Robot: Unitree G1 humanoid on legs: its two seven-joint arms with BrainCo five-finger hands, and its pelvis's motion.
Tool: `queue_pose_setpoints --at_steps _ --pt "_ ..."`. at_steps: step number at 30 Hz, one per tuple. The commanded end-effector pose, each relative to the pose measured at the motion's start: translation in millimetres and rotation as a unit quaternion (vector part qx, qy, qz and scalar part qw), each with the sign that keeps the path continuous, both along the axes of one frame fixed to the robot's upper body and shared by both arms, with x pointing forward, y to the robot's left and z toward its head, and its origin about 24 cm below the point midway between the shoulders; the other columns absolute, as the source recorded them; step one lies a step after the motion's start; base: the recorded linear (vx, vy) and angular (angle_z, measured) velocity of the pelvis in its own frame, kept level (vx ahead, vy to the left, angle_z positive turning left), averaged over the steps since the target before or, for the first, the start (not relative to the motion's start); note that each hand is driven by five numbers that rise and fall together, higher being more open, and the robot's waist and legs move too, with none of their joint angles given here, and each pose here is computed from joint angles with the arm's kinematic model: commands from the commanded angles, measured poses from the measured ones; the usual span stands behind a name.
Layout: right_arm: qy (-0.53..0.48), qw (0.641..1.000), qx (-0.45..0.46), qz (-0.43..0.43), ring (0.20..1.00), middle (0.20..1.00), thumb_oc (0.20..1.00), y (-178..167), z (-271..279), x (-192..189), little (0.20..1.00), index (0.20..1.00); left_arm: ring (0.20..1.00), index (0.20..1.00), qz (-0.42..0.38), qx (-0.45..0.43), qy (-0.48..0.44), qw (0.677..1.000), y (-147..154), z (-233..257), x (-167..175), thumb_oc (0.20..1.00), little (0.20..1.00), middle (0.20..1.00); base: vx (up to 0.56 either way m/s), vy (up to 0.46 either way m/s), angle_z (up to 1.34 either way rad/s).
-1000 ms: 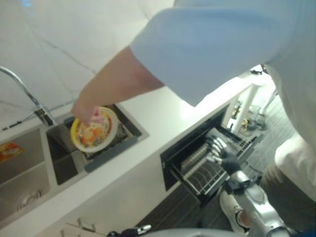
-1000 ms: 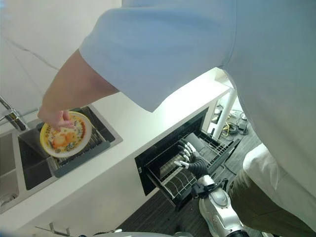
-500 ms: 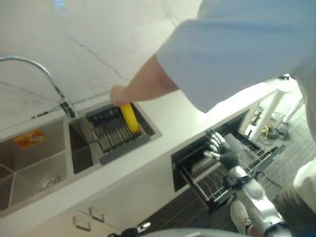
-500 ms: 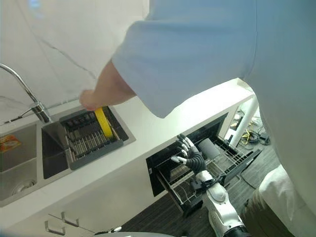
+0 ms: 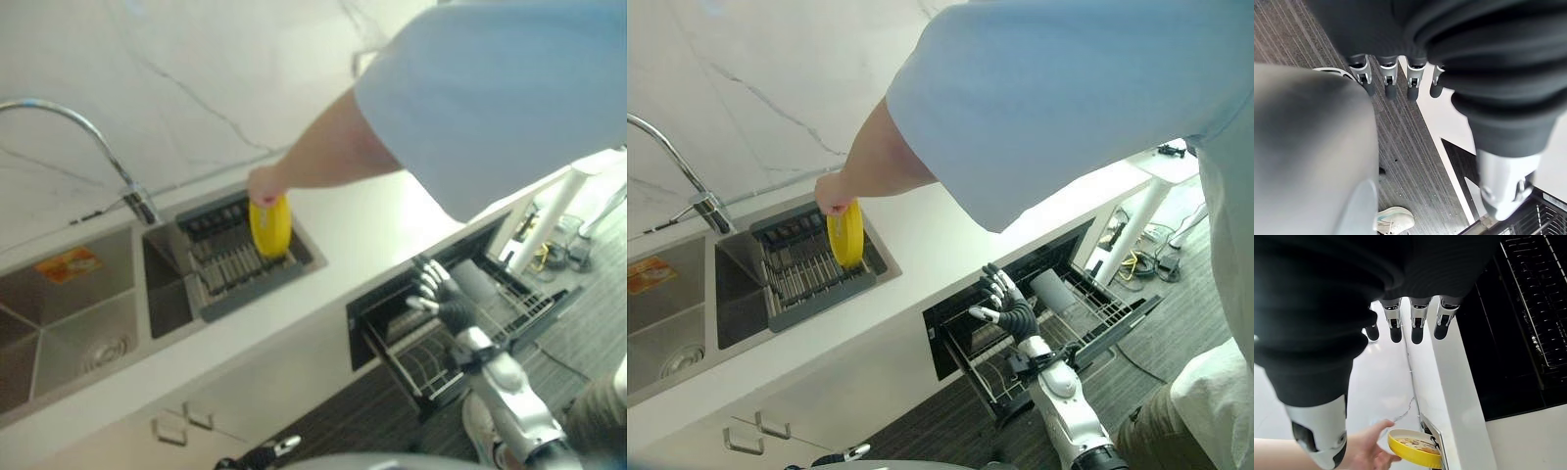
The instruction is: Place the dishes in the dishwasher.
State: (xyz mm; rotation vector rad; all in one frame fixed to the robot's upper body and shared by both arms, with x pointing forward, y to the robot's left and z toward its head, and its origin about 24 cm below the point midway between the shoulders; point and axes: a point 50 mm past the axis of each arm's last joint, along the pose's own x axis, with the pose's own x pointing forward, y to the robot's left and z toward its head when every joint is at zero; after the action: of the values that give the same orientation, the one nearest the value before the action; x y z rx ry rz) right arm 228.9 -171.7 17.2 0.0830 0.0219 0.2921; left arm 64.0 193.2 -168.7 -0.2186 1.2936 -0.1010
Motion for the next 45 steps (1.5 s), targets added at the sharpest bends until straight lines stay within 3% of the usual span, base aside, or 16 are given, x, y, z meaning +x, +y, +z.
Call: queue_pose_setpoints --at_steps 1,9,17,28,30,35,45 --pt "-0.094 0.995 0.031 0.022 1.0 1.0 1.0 15.7 38.6 21.2 1.0 1.0 1.0 1.0 -0.023 -0.007 0.044 0.999 -3.6 -3.9 -17.1 1.0 1.0 1.0 0.0 0.0 0.0" --pt "-0.112 0.993 0.031 0.025 1.0 1.0 1.0 15.9 45.6 20.7 1.0 1.0 1.0 1.0 -0.024 -0.003 0.044 0.999 -3.3 -3.8 -17.8 1.0 1.0 1.0 0.0 0.0 0.0" --pt "-0.191 0.98 0.028 0.042 1.0 1.0 1.0 23.9 76.7 22.2 1.0 1.0 1.0 1.0 -0.016 -0.003 0.05 0.999 -5.7 -4.9 -23.8 1.0 1.0 1.0 0.0 0.001 0.0" --pt "-0.241 0.968 0.057 0.044 1.0 1.0 1.0 39.7 111.5 36.7 1.0 1.0 1.0 1.0 0.04 -0.022 0.052 0.998 -10.6 -6.4 -35.1 1.0 1.0 1.0 0.04 0.027 0.11" --pt "-0.227 0.971 0.061 0.036 1.0 1.0 1.0 43.2 110.5 47.0 1.0 1.0 1.0 1.0 0.094 -0.026 0.044 0.994 -9.6 -5.8 -28.0 1.0 1.0 1.0 0.07 0.028 0.31" --pt "-0.23 0.972 0.057 0.002 1.0 1.0 1.0 44.3 119.5 67.6 1.0 1.0 1.0 1.0 0.012 0.0 0.047 0.999 -1.1 -5.2 -30.9 1.0 1.0 1.0 0.05 0.021 0.25" --pt "-0.291 0.952 0.04 -0.087 1.0 1.0 1.0 28.1 173.4 103.8 1.0 1.0 1.0 1.0 -0.021 0.012 0.046 0.999 6.1 -4.1 -30.1 1.0 1.0 1.0 0.08 0.005 0.22"
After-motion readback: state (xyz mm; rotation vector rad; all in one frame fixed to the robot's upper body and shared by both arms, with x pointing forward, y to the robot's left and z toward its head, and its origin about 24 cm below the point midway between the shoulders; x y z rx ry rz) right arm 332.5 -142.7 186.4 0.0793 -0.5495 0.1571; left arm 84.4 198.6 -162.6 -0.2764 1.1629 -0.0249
